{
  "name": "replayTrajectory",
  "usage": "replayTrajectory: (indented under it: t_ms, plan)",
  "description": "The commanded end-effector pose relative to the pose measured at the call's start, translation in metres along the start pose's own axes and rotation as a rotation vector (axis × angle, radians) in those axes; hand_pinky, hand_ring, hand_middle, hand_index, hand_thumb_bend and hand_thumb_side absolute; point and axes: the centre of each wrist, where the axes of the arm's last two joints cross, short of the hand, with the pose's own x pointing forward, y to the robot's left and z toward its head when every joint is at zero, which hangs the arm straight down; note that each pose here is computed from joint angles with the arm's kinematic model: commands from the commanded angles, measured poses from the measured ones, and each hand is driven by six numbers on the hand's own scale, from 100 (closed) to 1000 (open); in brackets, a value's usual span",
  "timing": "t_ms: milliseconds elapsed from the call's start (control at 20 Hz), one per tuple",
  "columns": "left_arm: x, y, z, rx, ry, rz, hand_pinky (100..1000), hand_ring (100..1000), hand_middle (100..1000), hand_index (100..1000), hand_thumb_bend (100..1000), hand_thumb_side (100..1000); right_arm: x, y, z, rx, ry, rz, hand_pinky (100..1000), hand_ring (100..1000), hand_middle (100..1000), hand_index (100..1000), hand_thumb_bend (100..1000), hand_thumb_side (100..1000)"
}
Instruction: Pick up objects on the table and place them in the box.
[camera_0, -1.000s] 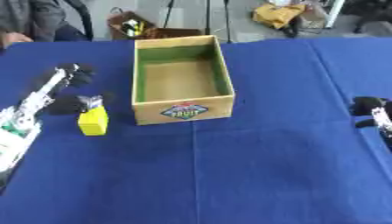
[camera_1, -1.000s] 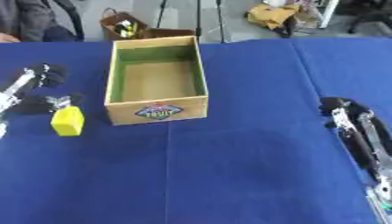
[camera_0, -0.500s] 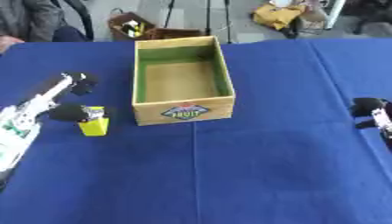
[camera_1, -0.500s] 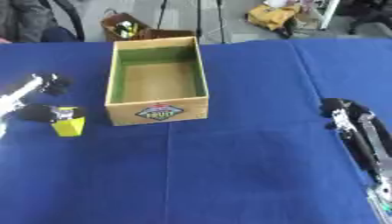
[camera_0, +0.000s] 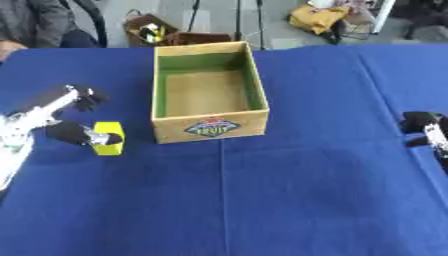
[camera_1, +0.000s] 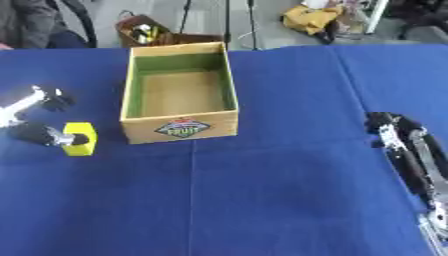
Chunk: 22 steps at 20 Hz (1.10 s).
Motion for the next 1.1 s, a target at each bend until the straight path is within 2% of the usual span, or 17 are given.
replayTrajectory:
  t_ms: [50,800,1100]
  plan:
    - [0.001,0.019,0.005,0.005,0.002,-0.068,800,756,721,817,640,359,0.004,-0.009,-0.003,-0.013,-0.02,0.02,613,722,669,786,100,991]
    - [0.007,0.034,0.005,-0.166,0.043,-0.305,806,765,720,817,617,345,0.004,-0.008,-0.002,-0.011,-0.018,0.019,613,722,670,786,100,990]
    - [0.012,0.028,-0.008,-0.209,0.025,-0.36,809,771,721,815,583,347,0.004,-0.008,-0.003,-0.006,-0.021,0.017,613,722,670,786,100,990]
